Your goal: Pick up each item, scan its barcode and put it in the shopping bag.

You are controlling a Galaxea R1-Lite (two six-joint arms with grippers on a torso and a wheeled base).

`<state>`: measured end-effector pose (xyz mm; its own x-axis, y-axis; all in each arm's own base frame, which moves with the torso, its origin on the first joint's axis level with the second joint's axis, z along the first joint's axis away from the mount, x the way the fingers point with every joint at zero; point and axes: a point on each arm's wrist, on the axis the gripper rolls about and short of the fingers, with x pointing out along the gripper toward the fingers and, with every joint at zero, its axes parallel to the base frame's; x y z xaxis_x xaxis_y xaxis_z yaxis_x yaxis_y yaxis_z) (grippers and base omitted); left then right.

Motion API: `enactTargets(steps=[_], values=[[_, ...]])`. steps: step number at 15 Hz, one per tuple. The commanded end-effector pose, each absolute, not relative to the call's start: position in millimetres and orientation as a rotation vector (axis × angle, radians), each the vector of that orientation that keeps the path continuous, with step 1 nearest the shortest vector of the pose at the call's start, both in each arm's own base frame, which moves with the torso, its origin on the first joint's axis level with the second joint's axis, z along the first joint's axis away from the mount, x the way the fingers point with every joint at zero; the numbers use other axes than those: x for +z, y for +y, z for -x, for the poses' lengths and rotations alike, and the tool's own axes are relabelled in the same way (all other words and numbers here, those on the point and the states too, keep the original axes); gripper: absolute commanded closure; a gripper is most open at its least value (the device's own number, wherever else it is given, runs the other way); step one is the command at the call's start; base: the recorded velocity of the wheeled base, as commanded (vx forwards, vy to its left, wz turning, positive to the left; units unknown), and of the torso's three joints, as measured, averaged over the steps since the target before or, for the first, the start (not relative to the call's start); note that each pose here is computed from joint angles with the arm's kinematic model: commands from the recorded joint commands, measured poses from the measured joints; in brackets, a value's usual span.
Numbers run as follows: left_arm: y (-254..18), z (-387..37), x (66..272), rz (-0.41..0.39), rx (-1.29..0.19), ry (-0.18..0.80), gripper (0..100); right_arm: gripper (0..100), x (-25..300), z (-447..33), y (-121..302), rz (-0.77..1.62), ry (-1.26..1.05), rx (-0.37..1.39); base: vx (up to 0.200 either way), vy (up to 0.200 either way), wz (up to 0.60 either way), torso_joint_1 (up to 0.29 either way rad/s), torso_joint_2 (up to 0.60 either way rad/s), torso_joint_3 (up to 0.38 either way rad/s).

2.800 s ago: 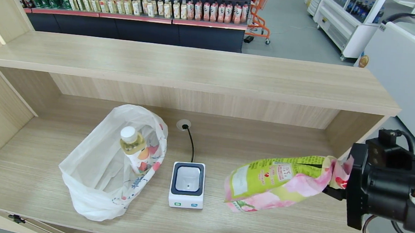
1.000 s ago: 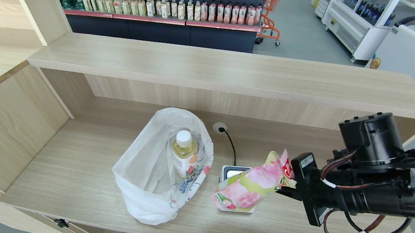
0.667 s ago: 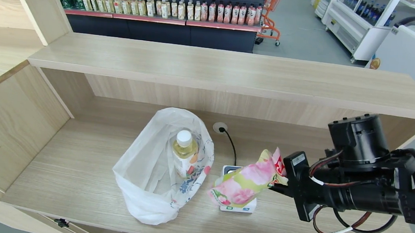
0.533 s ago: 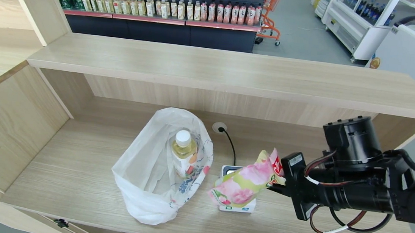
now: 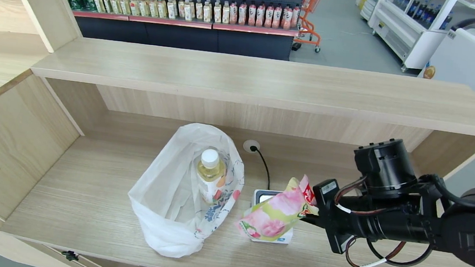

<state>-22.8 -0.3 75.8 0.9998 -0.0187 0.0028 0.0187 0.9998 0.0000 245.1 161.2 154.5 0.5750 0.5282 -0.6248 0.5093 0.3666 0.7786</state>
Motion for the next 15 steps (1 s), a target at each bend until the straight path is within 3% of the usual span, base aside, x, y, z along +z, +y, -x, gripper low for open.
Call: enactTargets(steps=[1, 15], values=[[-0.3, 22.7, 75.8, 0.000, -0.018, -0.002, 0, 100, 151.5, -246.2, 161.6, -1.257, 1.039, 0.008, 0.000, 0.000, 0.00, 0.000, 0.00, 0.000], [-0.3, 22.7, 75.8, 0.000, -0.018, -0.002, 0, 100, 149.8, -261.4, 170.8, -1.274, 0.988, 0.037, 0.000, 0.000, 0.00, 0.000, 0.00, 0.000]])
